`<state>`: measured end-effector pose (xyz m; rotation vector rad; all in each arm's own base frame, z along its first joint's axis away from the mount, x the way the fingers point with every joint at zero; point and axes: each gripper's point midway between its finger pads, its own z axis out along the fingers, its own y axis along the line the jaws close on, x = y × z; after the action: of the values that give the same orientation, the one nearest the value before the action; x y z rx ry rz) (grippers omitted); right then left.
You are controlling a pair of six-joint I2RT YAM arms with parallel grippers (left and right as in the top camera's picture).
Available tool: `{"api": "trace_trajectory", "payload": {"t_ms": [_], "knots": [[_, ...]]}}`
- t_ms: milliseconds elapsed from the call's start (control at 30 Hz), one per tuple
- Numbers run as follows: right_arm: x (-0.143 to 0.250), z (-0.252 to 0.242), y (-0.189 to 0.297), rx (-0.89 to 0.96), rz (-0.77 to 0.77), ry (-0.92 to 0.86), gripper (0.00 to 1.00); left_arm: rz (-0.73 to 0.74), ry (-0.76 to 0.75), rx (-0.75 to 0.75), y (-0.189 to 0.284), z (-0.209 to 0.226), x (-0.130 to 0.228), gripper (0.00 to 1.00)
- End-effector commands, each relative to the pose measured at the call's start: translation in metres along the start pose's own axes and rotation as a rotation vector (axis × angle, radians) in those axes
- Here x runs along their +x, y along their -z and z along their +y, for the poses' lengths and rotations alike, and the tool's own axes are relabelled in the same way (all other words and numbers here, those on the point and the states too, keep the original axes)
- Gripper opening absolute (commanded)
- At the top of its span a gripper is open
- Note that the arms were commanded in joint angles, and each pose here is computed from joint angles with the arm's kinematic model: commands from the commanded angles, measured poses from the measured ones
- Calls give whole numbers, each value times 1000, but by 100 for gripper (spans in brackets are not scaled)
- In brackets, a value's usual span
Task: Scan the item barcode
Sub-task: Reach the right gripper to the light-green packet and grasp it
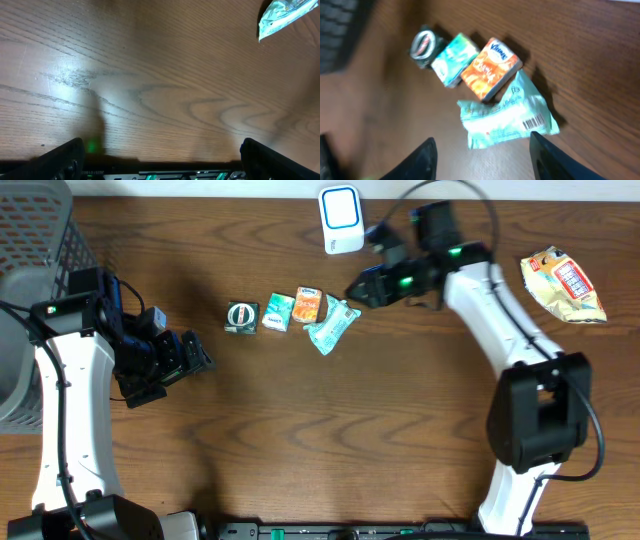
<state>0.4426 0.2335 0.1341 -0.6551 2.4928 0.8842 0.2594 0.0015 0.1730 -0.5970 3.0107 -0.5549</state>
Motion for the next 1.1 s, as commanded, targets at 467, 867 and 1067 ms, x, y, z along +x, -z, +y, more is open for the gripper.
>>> {"api": "trace_trajectory", "payload": {"t_ms": [467,867,1067], "knots": [[41,9,-83,618,-150,-163,54,2,4,-3,0,0,1,98],[86,-33,-75,762,12,-199,52,2,4,-3,0,0,1,98],[129,-63,-32,963,190,-230,50,2,5,-3,0,0,1,98]]}}
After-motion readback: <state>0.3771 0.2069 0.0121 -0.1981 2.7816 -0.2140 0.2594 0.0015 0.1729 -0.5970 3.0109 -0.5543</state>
